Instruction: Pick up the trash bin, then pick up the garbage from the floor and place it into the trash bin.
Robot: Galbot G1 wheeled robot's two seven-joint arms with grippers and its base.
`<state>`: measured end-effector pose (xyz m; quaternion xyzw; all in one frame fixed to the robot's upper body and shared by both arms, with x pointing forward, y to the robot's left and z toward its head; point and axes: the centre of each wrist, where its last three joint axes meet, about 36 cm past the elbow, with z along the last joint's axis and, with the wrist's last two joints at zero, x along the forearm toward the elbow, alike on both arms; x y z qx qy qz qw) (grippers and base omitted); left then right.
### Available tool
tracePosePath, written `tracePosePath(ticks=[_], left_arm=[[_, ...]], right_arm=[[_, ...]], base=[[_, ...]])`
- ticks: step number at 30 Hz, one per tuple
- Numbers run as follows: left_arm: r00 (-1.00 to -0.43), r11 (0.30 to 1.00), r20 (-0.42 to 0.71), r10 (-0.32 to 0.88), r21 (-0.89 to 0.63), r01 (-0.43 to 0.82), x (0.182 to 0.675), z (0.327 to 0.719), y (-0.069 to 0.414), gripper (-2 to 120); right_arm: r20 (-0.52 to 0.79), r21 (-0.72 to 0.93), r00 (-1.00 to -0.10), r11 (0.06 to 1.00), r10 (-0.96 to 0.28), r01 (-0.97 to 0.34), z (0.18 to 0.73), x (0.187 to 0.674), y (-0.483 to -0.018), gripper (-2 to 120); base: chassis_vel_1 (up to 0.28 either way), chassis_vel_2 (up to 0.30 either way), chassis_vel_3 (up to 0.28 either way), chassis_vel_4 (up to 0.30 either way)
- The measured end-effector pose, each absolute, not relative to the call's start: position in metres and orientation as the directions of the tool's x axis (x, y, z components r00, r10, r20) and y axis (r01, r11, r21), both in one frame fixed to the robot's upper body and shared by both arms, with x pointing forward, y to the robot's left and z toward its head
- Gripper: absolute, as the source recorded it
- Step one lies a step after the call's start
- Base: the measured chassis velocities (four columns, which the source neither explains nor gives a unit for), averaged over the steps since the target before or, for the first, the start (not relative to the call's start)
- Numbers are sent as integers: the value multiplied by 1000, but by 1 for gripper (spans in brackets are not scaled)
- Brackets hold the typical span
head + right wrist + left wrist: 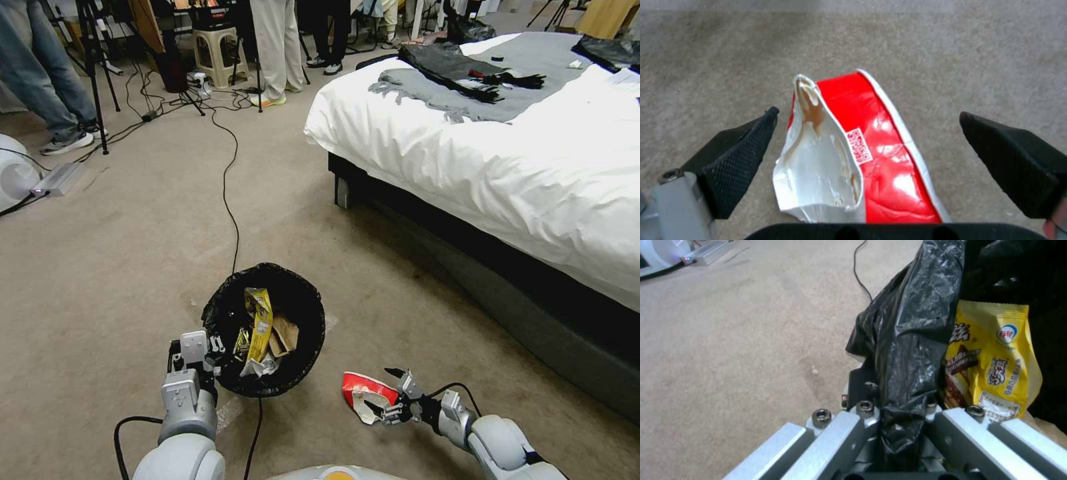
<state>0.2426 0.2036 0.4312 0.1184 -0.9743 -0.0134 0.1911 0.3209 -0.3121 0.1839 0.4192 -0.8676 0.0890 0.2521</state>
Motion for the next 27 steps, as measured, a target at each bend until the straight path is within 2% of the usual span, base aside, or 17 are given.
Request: tracePosePath(ticks=[5,8,9,10,13,14,17,18,19,21,22,24,26,27], left_arm=[[-900,972,366,-236,72,-225,242,433,204,0],[-901,972,364,-236,73,-225,243,434,204,0],[-901,972,364,-236,73,-225,243,434,204,0],[-901,972,364,-234,73,-223,243,434,203,0],[-902,972,364,-233,74,-221,243,434,203,0],[-902,972,362,-233,76,-221,243,435,204,0],[-903,972,361,-233,77,-221,243,435,204,0],[-903,973,361,-233,76,-220,243,436,204,0],[-903,973,361,-233,76,-220,243,436,204,0],[-903,973,362,-231,72,-220,243,436,203,0],[-903,973,362,-231,72,-220,243,436,203,0],[-904,973,361,-230,69,-219,244,437,202,0],[-904,973,360,-229,69,-220,244,437,202,0],[-905,973,359,-229,68,-220,245,438,202,0]], right_arm=[[515,62,-521,636,-681,-769,180,319,-310,99],[518,63,-520,637,-679,-769,178,319,-310,88],[518,63,-520,637,-679,-769,178,319,-310,88],[519,62,-521,637,-678,-768,177,318,-310,80],[520,62,-521,638,-677,-768,176,316,-310,74],[521,60,-520,637,-677,-769,175,316,-311,66],[520,59,-521,636,-677,-769,175,316,-311,59],[518,57,-522,637,-678,-769,175,317,-310,51],[518,57,-522,637,-678,-769,175,317,-310,51],[517,58,-523,637,-678,-768,175,318,-310,41],[517,58,-523,637,-678,-768,175,318,-310,41],[517,61,-524,639,-678,-767,174,317,-309,29],[517,62,-524,640,-677,-766,174,316,-310,25],[517,62,-524,640,-677,-766,174,316,-310,19]], base=[[0,0,0,0],[0,0,0,0],[0,0,0,0],[0,0,0,0],[0,0,0,0],[0,0,0,0],[0,0,0,0],[0,0,0,0],[0,0,0,0],[0,0,0,0],[0,0,0,0],[0,0,0,0],[0,0,0,0],[0,0,0,0]])
